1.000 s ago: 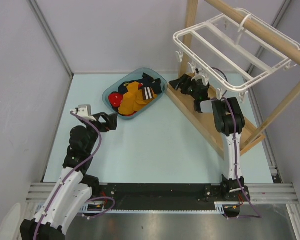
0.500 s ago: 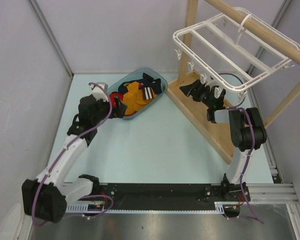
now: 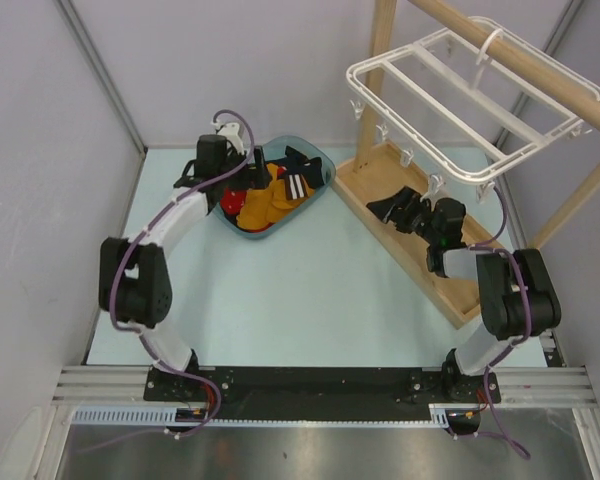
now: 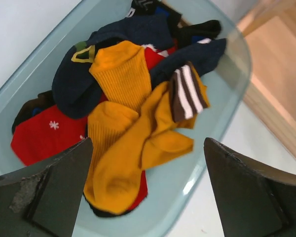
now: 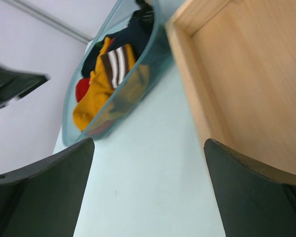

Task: Clip the socks to the hanger
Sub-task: Move the bin to the center of the board.

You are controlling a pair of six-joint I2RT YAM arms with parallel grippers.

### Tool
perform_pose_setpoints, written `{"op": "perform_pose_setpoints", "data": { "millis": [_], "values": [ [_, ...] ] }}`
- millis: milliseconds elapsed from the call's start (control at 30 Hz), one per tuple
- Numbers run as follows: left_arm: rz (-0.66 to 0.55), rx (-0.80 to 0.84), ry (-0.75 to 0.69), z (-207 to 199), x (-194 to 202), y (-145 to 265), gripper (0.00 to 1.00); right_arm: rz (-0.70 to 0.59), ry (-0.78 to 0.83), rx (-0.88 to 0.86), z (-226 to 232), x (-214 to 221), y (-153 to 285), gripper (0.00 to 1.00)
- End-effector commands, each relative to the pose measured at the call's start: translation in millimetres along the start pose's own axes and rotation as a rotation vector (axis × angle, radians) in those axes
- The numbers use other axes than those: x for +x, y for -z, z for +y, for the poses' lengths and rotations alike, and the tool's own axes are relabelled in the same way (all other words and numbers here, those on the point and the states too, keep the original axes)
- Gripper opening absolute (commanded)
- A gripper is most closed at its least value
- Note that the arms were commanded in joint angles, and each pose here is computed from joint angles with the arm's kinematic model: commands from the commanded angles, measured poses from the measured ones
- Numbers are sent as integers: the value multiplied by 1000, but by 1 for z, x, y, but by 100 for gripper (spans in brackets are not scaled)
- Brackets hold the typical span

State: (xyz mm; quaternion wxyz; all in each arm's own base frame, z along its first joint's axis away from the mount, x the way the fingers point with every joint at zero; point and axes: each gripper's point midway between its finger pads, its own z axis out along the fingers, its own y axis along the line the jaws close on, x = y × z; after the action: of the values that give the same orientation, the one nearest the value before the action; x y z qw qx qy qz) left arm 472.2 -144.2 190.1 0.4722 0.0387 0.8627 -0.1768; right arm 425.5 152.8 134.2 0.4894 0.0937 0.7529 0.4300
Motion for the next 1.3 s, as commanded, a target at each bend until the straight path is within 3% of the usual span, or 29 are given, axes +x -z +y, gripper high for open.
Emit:
{"op": "perform_pose_setpoints", "data": {
  "millis": [0,233,633,667,967,1267],
  "values": [
    [39,-49,63,20,0,-32,100,11,112,-38,40,1,22,100],
    [212,-118,253,67,57,-60,100,72,269,-7,77,24,58,100],
    [393,-383,393,117,146,4,100,223,323,34,105,64,136,100],
    [427,-397,408,119,163,12,100,193,331,17,114,58,147,100],
    [411,-388,464,104,199,66,100,121,286,24,133,51,207,100],
    [357,-289,406,85,181,77,100,12,346,151,128,25,245,100]
  ]
}}
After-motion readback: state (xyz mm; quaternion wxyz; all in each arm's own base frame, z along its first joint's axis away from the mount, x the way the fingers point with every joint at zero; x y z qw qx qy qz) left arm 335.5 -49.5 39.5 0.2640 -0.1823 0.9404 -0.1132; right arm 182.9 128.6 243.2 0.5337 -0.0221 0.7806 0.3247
